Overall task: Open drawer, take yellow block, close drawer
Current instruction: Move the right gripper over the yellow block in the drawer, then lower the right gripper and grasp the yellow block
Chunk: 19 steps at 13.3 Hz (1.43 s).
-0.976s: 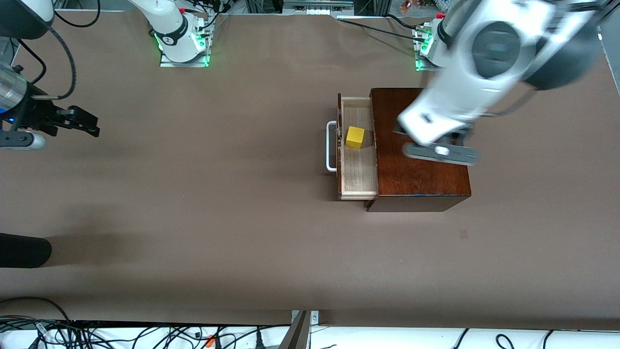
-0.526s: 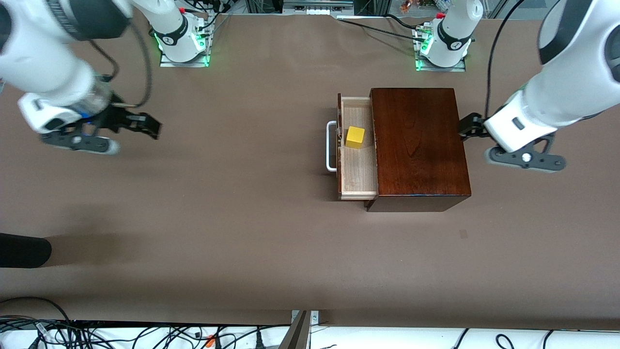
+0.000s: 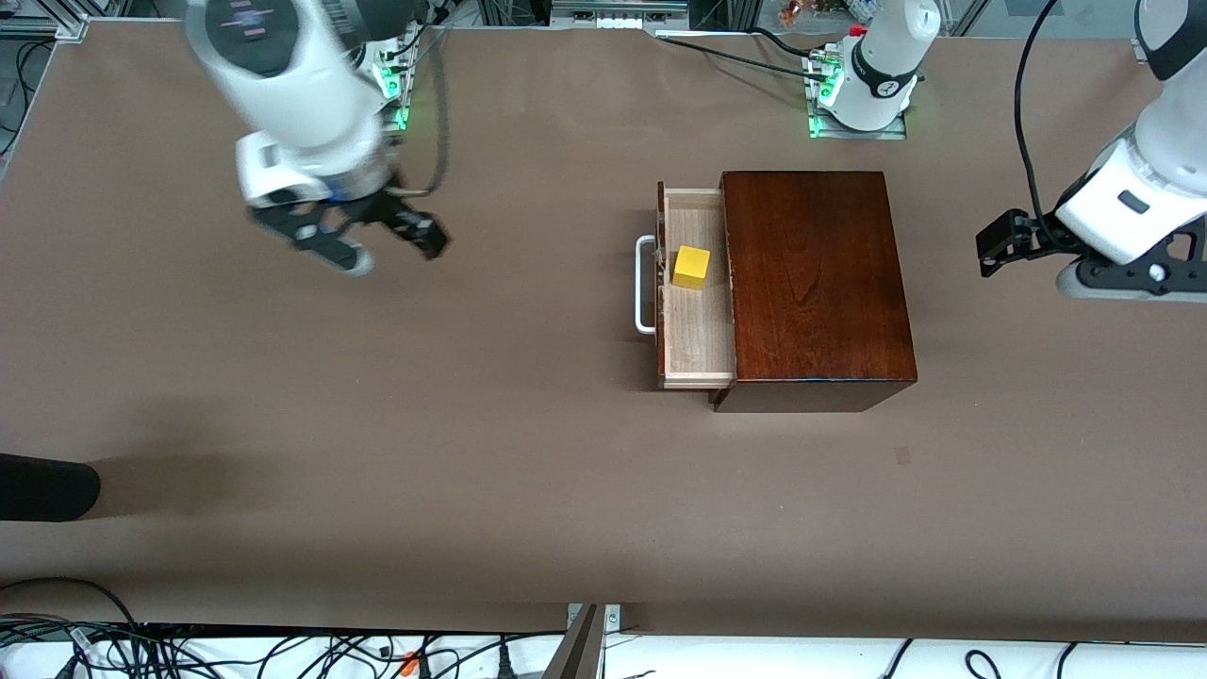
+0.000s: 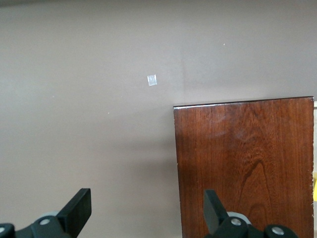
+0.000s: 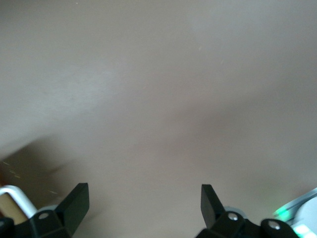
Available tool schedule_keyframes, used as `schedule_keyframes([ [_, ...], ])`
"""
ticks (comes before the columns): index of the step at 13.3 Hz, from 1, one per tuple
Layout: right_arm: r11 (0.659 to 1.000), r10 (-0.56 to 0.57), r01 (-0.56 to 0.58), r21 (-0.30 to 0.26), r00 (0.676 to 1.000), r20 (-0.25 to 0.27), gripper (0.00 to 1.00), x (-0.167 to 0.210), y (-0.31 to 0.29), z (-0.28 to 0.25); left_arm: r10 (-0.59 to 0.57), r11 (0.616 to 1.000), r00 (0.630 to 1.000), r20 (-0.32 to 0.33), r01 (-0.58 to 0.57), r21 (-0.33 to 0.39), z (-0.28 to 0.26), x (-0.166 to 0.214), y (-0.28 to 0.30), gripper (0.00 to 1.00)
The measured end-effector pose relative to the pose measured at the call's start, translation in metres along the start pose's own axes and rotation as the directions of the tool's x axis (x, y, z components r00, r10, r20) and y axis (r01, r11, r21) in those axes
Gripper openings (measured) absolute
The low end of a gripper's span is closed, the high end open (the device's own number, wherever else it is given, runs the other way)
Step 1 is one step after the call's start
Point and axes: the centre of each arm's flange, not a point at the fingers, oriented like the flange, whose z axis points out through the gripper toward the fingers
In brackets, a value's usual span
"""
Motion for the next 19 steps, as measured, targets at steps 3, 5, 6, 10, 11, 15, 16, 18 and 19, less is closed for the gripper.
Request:
schedule_keyframes([
  [3,0.967,0.242,-0.247,0.065,0.967,0.074,1.0,-0.039,-0.034,0.014,0.013,1.0,1.0,-0.014,-0.013,-0.001,-0.003,-0.016,0.007,1.0],
  [5,0.91,0.395,-0.406,0.083,0.911,0.12,1.0,-0.057,-0.052,0.023,0.054,0.999,0.998,-0.02,-0.054,-0.001,-0.006,-0.019,0.03,1.0],
  [6,0.877,0.46,-0.472,0.085,0.878,0.132,1.0,-0.069,-0.061,0.03,0.07,0.998,0.997,-0.021,-0.07,-0.001,-0.007,-0.02,0.039,1.0],
  [10,0.714,0.681,-0.697,0.066,0.713,0.167,1.0,-0.125,-0.102,0.05,0.069,0.998,0.997,-0.018,-0.069,-0.001,-0.006,-0.02,0.036,1.0],
  [11,0.674,0.72,-0.737,0.057,0.672,0.171,1.0,-0.136,-0.114,0.056,0.071,0.997,0.997,-0.017,-0.071,-0.001,-0.006,-0.019,0.032,1.0],
  [15,0.496,0.851,-0.868,0.02,0.491,0.186,1.0,-0.168,-0.158,0.084,0.077,0.997,0.997,-0.009,-0.077,0.0,-0.005,-0.02,0.028,1.0],
  [16,0.461,0.87,-0.887,0.014,0.455,0.188,1.0,-0.173,-0.169,0.092,0.075,0.997,0.997,-0.009,-0.075,0.0,-0.005,-0.02,0.027,1.0],
  [18,0.411,0.892,-0.911,0.012,0.405,0.2,1.0,-0.181,-0.187,0.109,0.073,0.997,0.997,-0.007,-0.073,0.0,-0.005,-0.019,0.025,1.0],
  [19,0.387,0.899,-0.922,0.014,0.381,0.213,1.0,-0.187,-0.195,0.118,0.074,0.997,0.997,-0.006,-0.074,0.0,-0.005,-0.02,0.025,1.0],
])
